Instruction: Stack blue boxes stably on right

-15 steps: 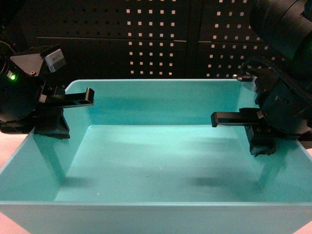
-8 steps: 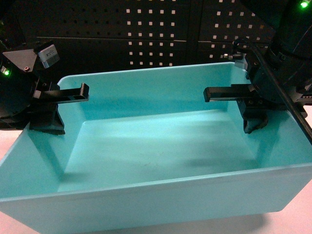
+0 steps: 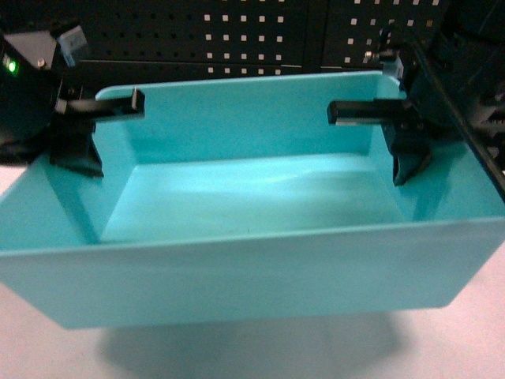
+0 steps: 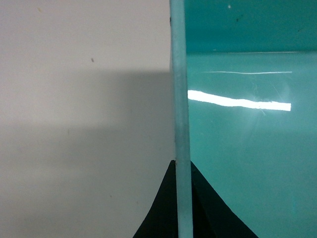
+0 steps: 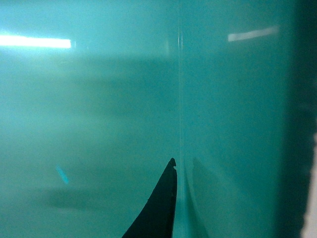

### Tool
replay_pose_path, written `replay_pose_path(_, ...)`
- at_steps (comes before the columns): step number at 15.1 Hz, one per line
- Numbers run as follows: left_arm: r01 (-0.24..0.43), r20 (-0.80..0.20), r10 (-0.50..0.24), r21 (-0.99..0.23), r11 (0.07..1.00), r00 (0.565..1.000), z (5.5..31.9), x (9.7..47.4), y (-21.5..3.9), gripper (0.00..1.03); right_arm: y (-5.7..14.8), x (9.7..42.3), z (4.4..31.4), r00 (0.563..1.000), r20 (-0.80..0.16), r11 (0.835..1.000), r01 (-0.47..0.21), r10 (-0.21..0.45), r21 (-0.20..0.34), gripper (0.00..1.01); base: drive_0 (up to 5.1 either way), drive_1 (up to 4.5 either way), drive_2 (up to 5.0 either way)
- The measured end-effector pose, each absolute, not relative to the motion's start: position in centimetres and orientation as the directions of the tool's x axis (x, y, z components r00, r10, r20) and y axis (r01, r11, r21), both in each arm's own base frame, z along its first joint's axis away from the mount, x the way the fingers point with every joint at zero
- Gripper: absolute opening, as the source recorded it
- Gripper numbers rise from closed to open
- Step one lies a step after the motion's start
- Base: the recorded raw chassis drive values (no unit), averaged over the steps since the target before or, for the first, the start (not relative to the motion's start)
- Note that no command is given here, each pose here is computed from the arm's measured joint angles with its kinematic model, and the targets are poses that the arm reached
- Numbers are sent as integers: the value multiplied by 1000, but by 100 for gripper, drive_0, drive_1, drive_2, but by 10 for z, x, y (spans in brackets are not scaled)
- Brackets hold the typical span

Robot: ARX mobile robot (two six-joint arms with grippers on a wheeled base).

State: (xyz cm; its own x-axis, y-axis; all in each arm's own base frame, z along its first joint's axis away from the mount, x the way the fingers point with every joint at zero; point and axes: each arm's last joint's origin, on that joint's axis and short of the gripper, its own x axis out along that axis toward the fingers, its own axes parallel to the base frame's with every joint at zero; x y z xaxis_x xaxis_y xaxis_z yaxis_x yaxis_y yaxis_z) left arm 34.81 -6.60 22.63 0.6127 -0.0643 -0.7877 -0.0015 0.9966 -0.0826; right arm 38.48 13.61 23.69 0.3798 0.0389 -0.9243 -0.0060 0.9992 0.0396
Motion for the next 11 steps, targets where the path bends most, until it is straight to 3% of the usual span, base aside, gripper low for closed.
replay_pose_path(1,-4,-760,-57,-79,997,647,246,352,-67,2,136,385,252,397,-917,998,12,46,55,8,0,0,0)
replay_pose_path(3,39,-775,-123,-126,991,621,305,335,-69,2,123,353,294,333,-941,992,90,57,92,8,0,0,0)
replay_pose_path(4,49,-765,-148,-151,987,627,323,331,-69,2,117,343,312,345,-937,989,109,56,99,8,0,0,0)
replay_pose_path(7,47,-772,-167,-175,983,613,324,325,-69,2,115,341,318,364,-931,991,102,40,83,8,0,0,0)
replay_pose_path(10,27,-838,-185,-200,979,513,296,316,-69,2,114,338,308,314,-949,996,78,18,45,8,0,0,0)
replay_pose_path(11,24,-844,-187,-203,979,502,295,315,-69,2,114,338,305,306,-952,996,75,16,41,8,0,0,0)
